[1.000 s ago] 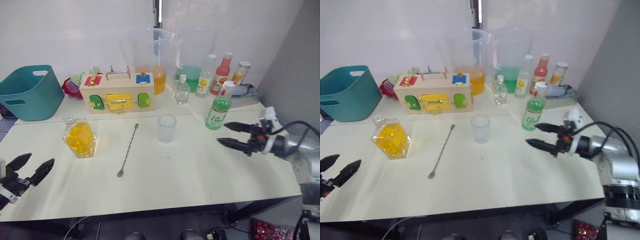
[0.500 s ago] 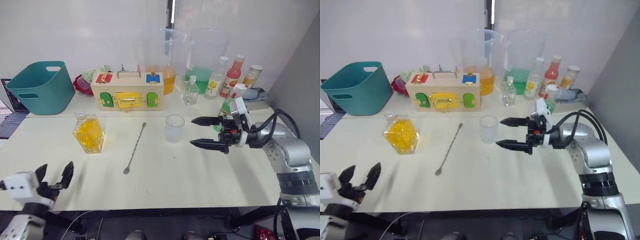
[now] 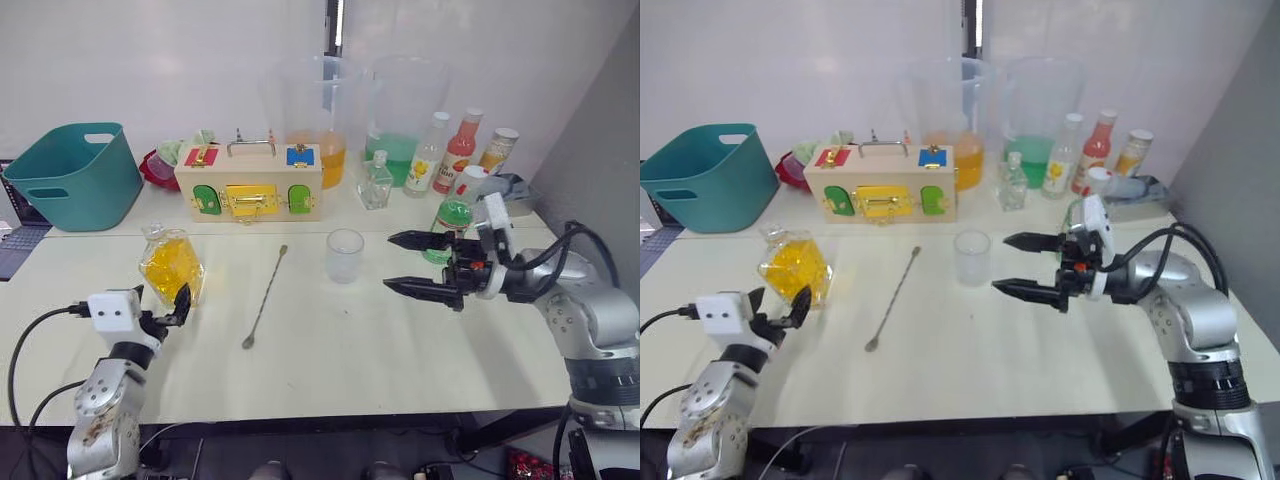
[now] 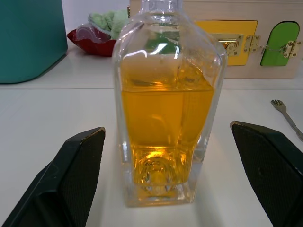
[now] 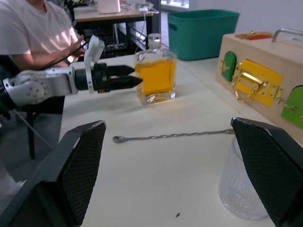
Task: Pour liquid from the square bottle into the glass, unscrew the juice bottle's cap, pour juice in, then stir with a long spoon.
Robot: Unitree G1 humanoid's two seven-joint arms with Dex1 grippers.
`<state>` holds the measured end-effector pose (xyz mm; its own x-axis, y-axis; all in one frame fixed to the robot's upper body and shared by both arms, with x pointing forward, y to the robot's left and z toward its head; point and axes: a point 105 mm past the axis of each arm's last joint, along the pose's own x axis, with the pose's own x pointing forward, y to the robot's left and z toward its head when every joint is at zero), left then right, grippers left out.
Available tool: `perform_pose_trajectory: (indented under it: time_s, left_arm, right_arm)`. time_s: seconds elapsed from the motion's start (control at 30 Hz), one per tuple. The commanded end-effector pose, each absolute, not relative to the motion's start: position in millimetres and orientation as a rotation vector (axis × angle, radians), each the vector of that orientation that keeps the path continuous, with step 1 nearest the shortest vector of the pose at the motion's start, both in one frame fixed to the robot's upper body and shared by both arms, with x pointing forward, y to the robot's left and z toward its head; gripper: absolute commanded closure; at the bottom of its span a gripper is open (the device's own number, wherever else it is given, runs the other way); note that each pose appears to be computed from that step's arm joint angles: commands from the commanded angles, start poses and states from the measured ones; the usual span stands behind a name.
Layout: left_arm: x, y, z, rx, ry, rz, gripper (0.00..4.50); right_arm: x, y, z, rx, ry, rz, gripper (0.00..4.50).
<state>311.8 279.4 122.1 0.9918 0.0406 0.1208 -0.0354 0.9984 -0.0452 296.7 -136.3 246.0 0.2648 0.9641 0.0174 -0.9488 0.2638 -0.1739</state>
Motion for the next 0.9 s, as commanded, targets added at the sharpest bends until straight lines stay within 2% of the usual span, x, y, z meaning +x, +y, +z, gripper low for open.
perform_pose_trajectory:
  time_s: [0.03,0.37,0.4,0.43,0.57,0.73,0.9]
  left_arm:
    - [324,279,137,-0.022,-0.178,0.042,0.01]
    - [349,284,154,-0.025,-0.226,0.079,0.01]
    - [352,285,154,-0.023,-0.223,0.082,0.44]
    - [354,285,154,-0.021,-0.221,0.084,0.56]
    - [357,286,157,-0.025,-0.234,0.089,1.68]
    - [353,284,166,-0.02,-0.273,0.082,1.68]
    - [340,277,197,-0.004,-0.389,0.015,1.68]
  right_arm:
    - [291,-138,259,-0.145,-0.177,1.293,0.0]
    - [291,-138,260,-0.16,-0.173,1.28,0.0]
    - [291,-137,260,-0.159,-0.175,1.28,0.0]
    - [291,-137,260,-0.159,-0.177,1.28,0.0]
    - [291,-136,260,-0.157,-0.178,1.28,0.0]
    - [290,-136,256,-0.155,-0.175,1.273,0.0]
    - [291,-136,255,-0.151,-0.175,1.268,0.0]
